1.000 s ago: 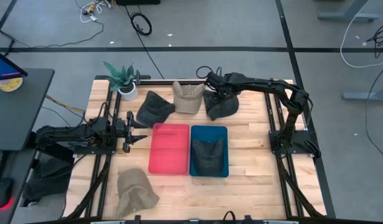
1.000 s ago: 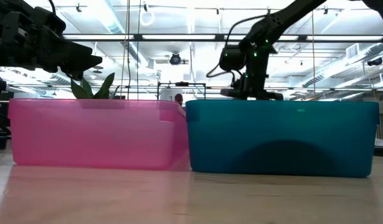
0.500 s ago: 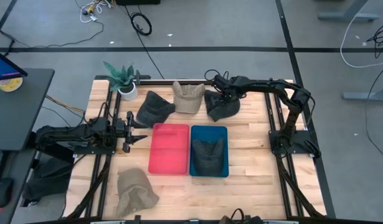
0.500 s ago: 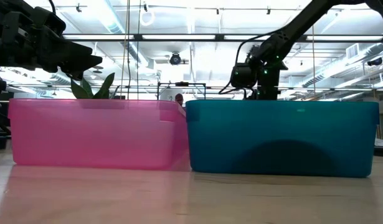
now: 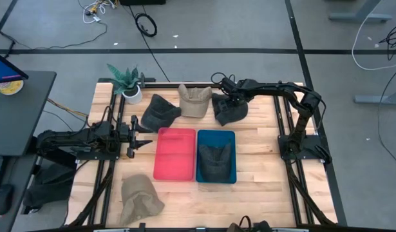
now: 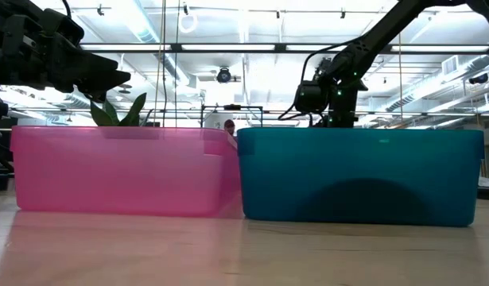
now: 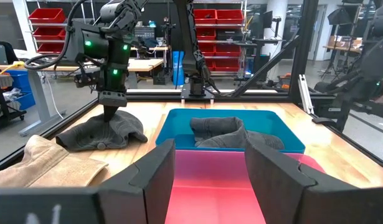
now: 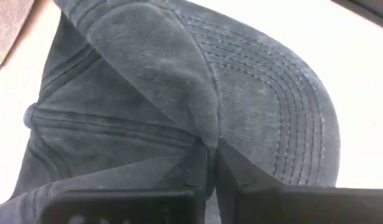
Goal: Pick & Place hat
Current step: Put the right black cap into the blue bin
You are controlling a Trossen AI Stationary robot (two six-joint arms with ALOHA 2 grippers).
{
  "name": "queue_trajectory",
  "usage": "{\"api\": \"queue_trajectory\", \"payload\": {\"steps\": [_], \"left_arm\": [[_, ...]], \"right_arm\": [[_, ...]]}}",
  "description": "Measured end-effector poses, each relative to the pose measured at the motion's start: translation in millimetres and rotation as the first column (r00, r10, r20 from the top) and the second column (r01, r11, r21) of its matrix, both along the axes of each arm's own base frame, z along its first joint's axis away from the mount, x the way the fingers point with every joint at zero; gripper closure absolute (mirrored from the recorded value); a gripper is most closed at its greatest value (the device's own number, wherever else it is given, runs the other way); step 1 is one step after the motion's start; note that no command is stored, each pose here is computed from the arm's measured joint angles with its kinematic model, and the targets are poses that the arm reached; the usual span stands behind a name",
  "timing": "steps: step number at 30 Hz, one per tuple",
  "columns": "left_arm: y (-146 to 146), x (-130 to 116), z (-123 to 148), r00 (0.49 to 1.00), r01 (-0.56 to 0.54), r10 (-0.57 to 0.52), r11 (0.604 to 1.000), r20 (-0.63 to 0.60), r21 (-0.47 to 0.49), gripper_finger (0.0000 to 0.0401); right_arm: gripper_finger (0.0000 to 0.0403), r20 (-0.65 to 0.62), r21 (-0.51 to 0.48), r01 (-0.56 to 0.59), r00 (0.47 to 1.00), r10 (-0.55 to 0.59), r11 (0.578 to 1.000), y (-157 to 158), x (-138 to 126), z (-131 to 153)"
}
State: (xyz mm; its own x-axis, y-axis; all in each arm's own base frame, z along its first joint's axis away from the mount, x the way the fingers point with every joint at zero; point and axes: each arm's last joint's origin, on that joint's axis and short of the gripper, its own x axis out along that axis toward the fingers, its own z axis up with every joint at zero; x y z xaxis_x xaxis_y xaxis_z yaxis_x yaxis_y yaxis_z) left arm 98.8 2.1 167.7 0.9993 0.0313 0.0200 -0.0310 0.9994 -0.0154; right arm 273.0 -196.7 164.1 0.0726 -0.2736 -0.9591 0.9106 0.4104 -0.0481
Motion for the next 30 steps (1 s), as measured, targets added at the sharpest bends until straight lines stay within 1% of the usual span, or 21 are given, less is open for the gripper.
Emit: {"api": "queue_trajectory", "payload": {"steps": [5,10,15,18,21,24,28,30], "left_arm": [[0.0,0.0,-0.1,1.000,0.000,0.000,1.000,0.000,0.000,0.0204],[0.0,0.0,0.0,1.000,0.000,0.000,1.000,0.000,0.000,0.0204],[0.0,0.0,-0.1,1.000,0.000,0.000,1.000,0.000,0.000,0.0204],[0.0,0.0,-0.1,1.000,0.000,0.000,1.000,0.000,0.000,0.0204],[0.0,0.0,-0.1,1.000,0.000,0.000,1.000,0.000,0.000,0.0204],[0.0,0.0,0.0,1.000,0.000,0.000,1.000,0.000,0.000,0.0204],[0.0,0.0,0.0,1.000,0.000,0.000,1.000,0.000,0.000,0.0204],[0.0,0.0,0.0,1.000,0.000,0.000,1.000,0.000,0.000,0.0204]], "right_arm": [[0.0398,0.037,-0.045,-0.027,0.999,0.029,0.999,2.8,-5.3,20.9],[0.0401,0.123,-0.132,-0.073,0.988,0.089,0.989,11.2,-14.7,60.1],[0.0401,0.178,-0.226,-0.203,0.953,0.245,0.953,35.4,-21.8,98.5],[0.0402,0.220,-0.282,-0.269,0.916,0.335,0.921,55.4,-24.4,119.4],[0.0402,0.237,-0.330,-0.343,0.871,0.429,0.879,77.1,-24.2,133.9],[0.0402,0.221,-0.348,-0.452,0.812,0.540,0.821,103.0,-19.6,139.3],[0.0403,0.195,-0.379,-0.584,0.708,0.679,0.718,134.1,-9.8,141.3],[0.0403,0.168,-0.391,-0.649,0.646,0.744,0.652,149.6,-5.4,140.6]]}}
